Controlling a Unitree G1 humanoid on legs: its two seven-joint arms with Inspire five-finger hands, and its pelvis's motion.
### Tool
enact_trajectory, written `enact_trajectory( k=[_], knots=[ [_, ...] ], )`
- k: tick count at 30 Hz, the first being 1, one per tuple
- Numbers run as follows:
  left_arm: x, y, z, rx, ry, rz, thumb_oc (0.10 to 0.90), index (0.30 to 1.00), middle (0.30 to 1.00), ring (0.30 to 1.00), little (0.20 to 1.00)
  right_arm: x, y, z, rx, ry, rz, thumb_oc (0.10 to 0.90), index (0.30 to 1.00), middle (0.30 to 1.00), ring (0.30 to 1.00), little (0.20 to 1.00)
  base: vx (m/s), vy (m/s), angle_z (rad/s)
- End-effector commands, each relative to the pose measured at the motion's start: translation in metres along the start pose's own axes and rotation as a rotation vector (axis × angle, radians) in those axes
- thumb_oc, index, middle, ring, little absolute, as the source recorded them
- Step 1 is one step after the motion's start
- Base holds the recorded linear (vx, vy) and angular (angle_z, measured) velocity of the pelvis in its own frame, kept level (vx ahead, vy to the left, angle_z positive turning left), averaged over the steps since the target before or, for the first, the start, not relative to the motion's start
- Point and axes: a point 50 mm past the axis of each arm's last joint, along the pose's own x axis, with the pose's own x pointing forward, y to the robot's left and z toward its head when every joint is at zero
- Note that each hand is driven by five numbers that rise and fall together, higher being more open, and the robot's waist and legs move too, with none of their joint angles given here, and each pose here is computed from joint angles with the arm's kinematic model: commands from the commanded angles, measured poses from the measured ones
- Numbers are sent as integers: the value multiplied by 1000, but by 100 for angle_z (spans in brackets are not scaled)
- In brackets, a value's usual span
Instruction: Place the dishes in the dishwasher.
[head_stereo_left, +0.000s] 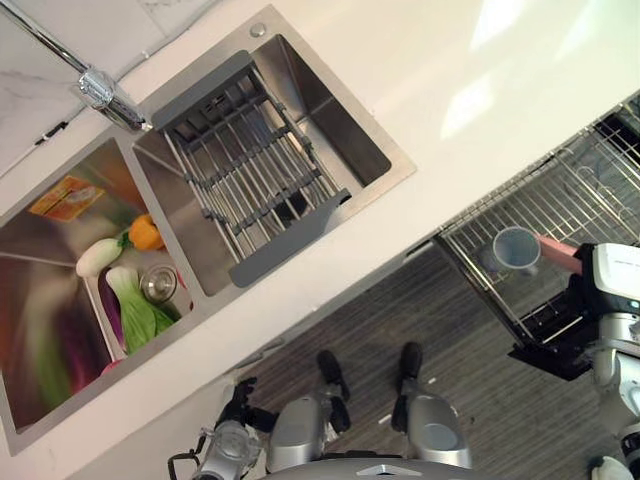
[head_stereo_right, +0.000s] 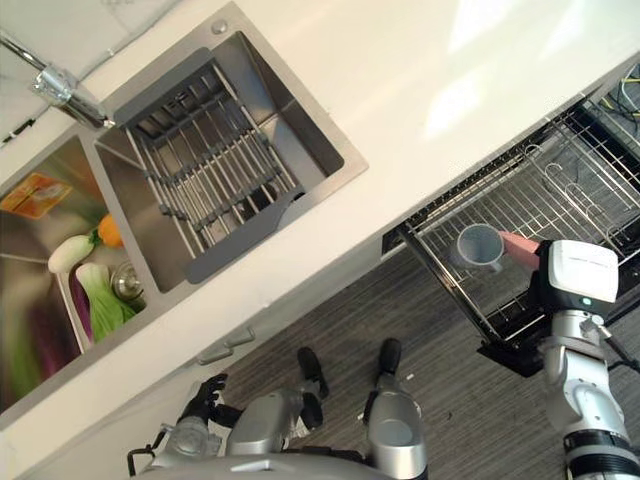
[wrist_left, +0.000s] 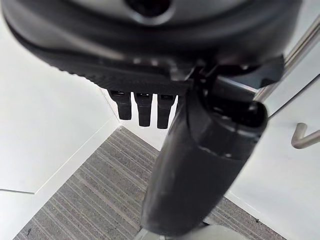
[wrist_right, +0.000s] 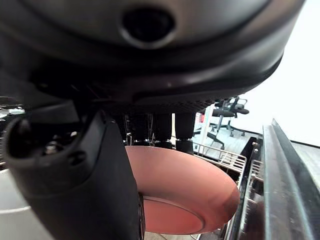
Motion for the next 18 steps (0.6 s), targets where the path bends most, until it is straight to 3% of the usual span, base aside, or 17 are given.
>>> enact_trajectory(
  k=[1, 2, 12, 18],
  knots=[
    [0, 3, -8, 7, 37, 16, 800, 900, 900, 900, 900, 29, -53, -13, -18, 14, -208, 555, 533, 533, 533, 533, 0, 0, 0],
    [0, 3, -8, 6, 37, 16, 800, 900, 900, 900, 900, 29, -53, -15, -17, 24, -209, 800, 900, 900, 900, 900, 0, 0, 0],
    [-1, -1, -11, 22, 52, -3, 800, 900, 900, 900, 900, 26, -62, -21, 30, 44, -232, 800, 900, 900, 900, 900, 17, -1, 5],
    [-2, -1, -14, 23, 73, -4, 800, 900, 900, 900, 900, 11, -84, -26, 157, 75, -356, 800, 900, 900, 900, 900, 29, -9, -1]
  ],
)
